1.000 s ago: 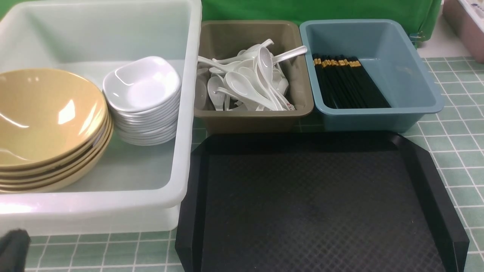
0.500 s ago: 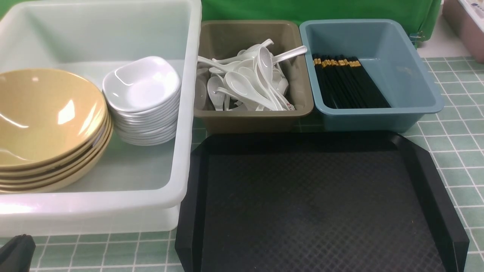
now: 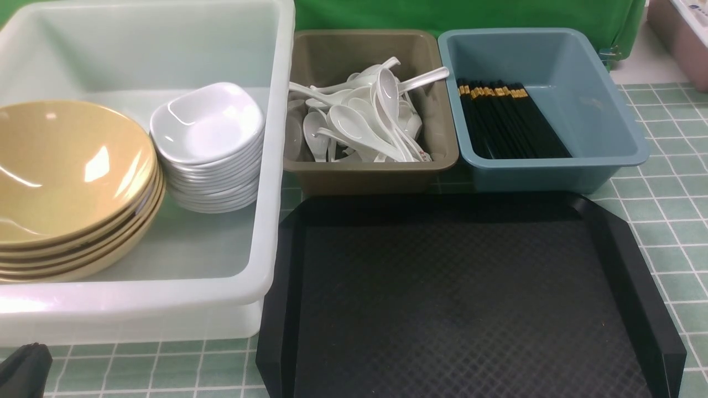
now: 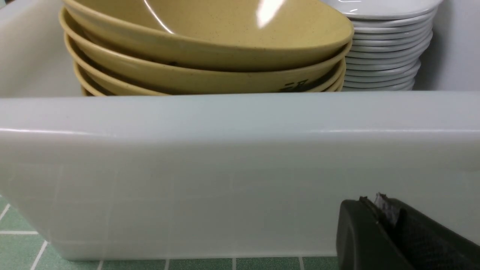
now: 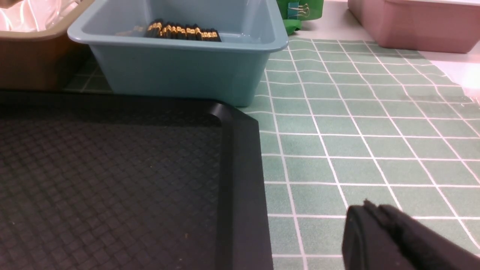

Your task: On blue table put chopsticks spoon bowls plates into blue grey white boxes.

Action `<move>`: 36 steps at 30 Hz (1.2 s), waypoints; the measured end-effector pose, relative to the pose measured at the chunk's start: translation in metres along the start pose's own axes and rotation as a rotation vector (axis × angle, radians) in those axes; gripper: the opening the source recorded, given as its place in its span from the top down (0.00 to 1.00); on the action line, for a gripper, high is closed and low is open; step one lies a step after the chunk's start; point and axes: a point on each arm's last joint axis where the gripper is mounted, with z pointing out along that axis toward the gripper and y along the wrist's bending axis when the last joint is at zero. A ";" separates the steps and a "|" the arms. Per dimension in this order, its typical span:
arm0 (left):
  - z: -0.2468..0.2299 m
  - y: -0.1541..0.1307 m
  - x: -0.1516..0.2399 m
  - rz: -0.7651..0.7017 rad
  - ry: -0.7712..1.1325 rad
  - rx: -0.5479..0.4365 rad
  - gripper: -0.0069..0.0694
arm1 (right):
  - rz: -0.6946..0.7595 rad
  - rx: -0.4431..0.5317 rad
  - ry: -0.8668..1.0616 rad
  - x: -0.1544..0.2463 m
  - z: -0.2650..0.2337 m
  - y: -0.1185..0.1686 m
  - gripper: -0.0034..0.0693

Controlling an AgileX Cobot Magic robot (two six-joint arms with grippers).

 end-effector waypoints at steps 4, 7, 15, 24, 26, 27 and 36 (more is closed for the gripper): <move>0.000 0.000 0.000 0.000 0.000 0.000 0.91 | 0.000 0.000 0.000 0.000 0.000 0.000 0.86; 0.000 0.000 0.000 -0.001 0.000 0.000 0.91 | 0.000 0.000 0.000 0.000 0.000 0.000 0.85; 0.000 0.000 0.000 -0.001 0.000 0.000 0.91 | 0.000 0.000 0.000 0.000 0.000 0.000 0.84; 0.000 0.000 0.000 -0.001 0.000 0.000 0.91 | 0.000 0.000 0.000 0.000 0.000 0.000 0.83; 0.000 0.000 0.000 -0.001 0.000 0.000 0.91 | 0.000 0.000 0.000 0.000 0.000 0.000 0.83; 0.000 0.000 0.000 -0.001 0.000 0.000 0.91 | 0.000 0.000 0.000 0.000 0.000 0.000 0.83; 0.000 0.000 0.000 -0.001 0.000 0.000 0.91 | 0.000 0.000 0.000 0.000 0.000 0.000 0.82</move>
